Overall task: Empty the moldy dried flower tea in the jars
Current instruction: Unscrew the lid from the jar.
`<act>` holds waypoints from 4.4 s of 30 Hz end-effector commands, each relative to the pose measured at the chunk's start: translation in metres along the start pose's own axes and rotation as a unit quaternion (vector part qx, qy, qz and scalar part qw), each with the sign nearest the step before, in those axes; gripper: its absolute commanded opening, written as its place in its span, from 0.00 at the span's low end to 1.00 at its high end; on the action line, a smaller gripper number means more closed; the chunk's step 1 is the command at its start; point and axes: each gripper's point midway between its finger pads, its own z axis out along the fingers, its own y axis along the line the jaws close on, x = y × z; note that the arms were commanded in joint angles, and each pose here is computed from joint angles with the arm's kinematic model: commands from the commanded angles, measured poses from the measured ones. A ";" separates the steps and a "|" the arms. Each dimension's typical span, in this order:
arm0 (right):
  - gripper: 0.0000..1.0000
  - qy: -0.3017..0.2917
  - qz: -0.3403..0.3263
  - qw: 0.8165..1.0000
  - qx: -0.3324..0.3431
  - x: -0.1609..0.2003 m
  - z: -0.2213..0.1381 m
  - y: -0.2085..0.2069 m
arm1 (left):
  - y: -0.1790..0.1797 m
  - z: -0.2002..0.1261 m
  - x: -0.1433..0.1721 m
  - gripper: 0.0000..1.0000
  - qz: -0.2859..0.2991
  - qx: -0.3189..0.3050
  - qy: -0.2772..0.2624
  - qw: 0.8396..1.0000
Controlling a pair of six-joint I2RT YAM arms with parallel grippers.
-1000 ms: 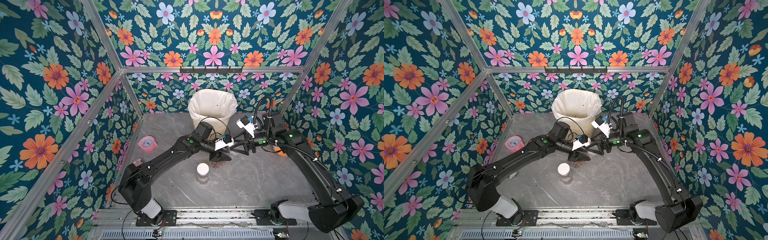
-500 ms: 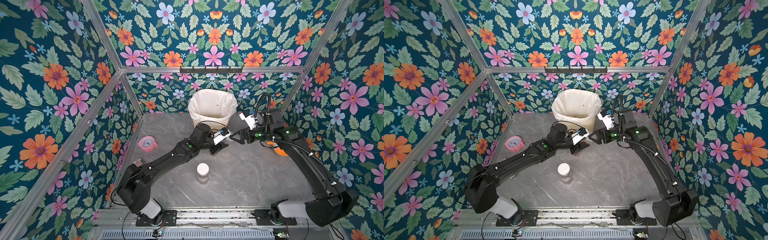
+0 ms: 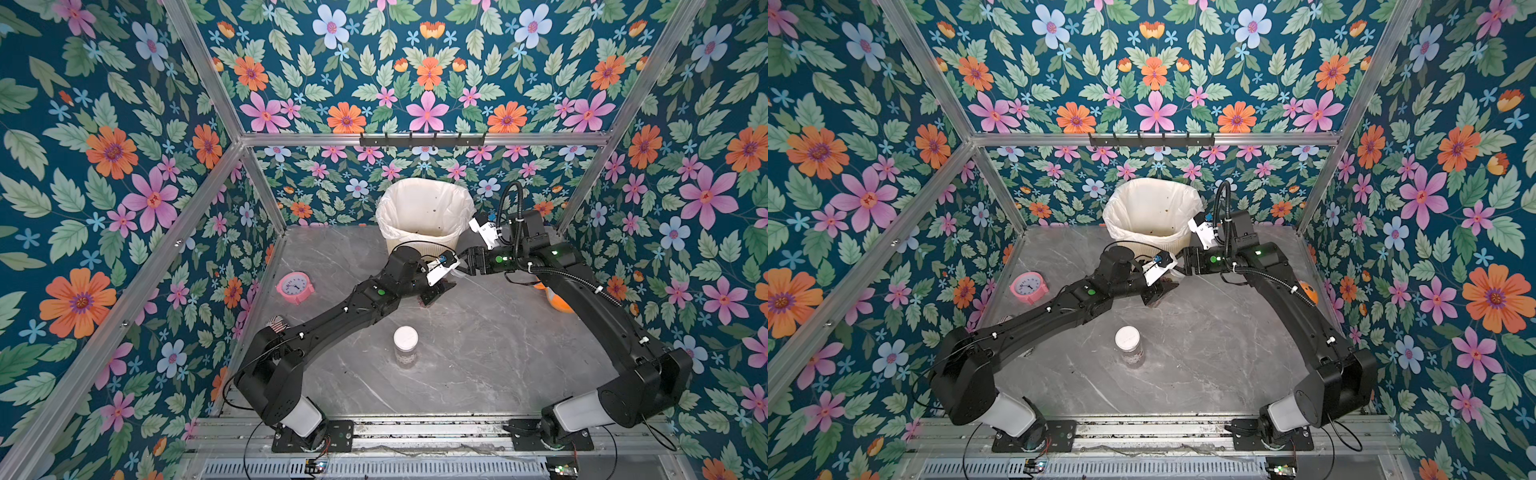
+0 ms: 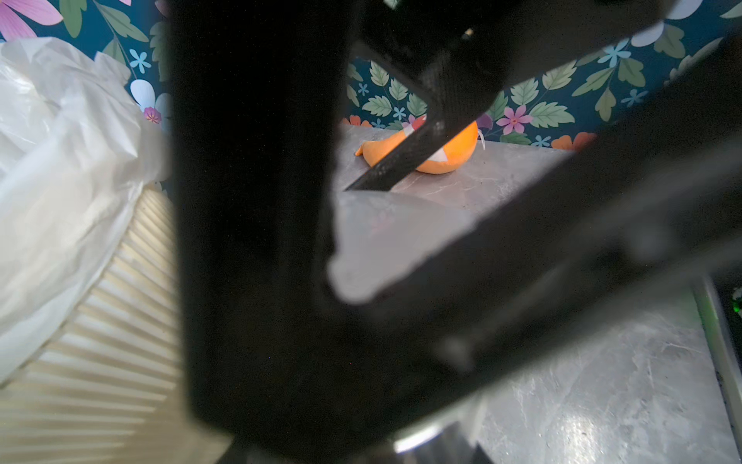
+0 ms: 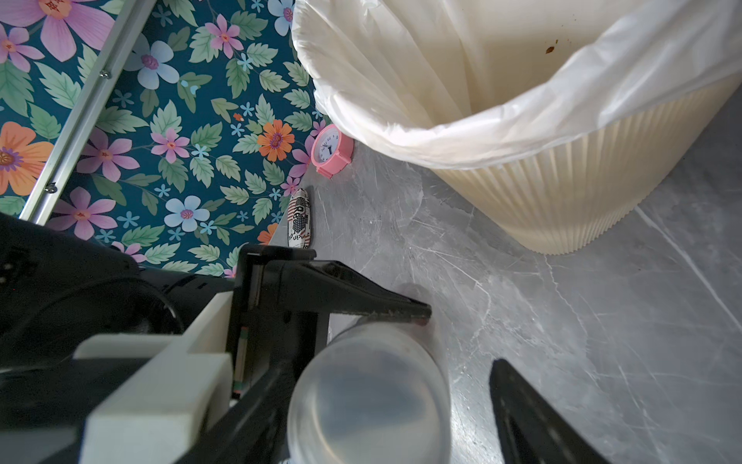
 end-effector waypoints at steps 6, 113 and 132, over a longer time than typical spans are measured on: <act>0.66 0.015 -0.044 0.999 -0.025 0.006 -0.009 0.017 | -0.009 -0.001 -0.004 0.47 0.007 0.026 -0.002 1.000; 0.57 -0.080 -0.112 0.974 -0.177 0.015 -0.022 0.050 | -0.053 -0.044 -0.035 0.48 -0.066 0.208 -0.071 0.973; 0.85 -0.107 -0.108 0.973 -0.173 0.006 -0.037 0.048 | -0.038 -0.038 -0.026 0.47 -0.064 0.172 -0.067 0.981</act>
